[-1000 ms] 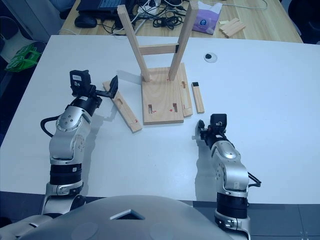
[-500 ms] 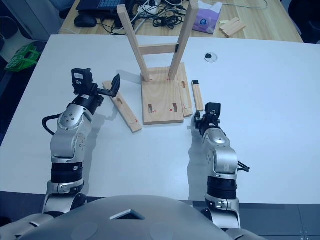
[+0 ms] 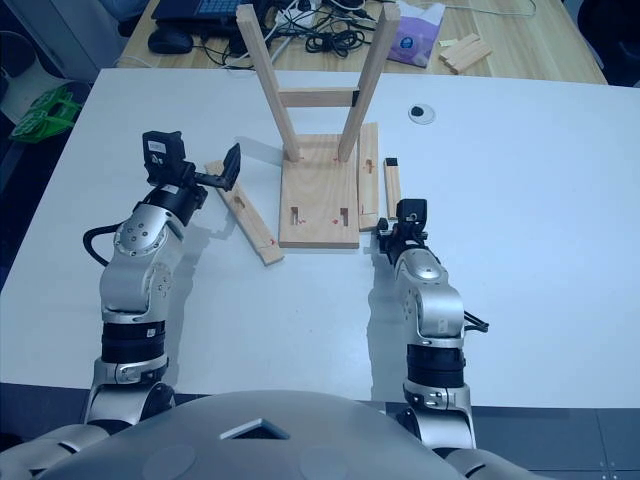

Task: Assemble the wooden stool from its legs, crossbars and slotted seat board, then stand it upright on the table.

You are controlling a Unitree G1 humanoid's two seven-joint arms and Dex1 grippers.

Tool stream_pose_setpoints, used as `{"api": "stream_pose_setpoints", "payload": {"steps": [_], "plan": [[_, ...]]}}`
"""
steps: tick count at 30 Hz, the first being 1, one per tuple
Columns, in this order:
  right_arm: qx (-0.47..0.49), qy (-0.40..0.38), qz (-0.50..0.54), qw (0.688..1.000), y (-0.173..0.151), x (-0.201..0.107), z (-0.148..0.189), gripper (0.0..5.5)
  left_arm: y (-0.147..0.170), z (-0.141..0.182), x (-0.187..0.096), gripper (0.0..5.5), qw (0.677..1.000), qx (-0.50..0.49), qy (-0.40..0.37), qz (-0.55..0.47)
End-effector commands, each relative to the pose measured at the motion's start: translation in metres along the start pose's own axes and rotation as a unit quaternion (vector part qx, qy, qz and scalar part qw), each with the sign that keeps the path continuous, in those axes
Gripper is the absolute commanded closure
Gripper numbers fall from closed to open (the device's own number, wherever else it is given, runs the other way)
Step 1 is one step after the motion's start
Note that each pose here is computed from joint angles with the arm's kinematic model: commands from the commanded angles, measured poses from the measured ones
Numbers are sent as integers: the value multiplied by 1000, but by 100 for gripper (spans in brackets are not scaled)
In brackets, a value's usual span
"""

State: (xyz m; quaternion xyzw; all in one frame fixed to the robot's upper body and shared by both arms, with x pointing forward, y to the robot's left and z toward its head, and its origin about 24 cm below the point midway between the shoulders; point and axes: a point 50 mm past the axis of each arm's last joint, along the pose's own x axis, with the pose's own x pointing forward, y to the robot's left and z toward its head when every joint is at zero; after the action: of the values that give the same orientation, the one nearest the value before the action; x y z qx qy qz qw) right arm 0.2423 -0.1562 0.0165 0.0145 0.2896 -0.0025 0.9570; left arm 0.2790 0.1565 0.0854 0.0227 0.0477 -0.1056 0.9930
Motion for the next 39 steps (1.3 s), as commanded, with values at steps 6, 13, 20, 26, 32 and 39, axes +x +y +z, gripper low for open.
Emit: {"api": "stream_pose_setpoints", "payload": {"steps": [6, 13, 20, 26, 32, 39], "plan": [[30, 48, -25, 998, -7, 23, -13, 325, -1, 1, 2, 10, 1000, 2, 3, -4], [75, 86, 0, 994, 1, 28, -25, 400, -2, 1, 2, 10, 1000, 1, 2, -3], [76, 70, -9, 995, -4, 30, -24, 420, 0, 7, 5, 10, 1000, 2, -9, -2], [-32, -83, -87, 992, -24, 23, 15, 420, 20, 43, 12, 10, 997, 25, -71, 10], [-270, -218, -128, 929, -73, -11, 78, 420, 54, 172, 14, 10, 951, 190, -243, -36], [-680, -276, -197, 649, -124, -92, 234, 420, 14, 268, 20, 10, 756, 566, -285, -164]]}}
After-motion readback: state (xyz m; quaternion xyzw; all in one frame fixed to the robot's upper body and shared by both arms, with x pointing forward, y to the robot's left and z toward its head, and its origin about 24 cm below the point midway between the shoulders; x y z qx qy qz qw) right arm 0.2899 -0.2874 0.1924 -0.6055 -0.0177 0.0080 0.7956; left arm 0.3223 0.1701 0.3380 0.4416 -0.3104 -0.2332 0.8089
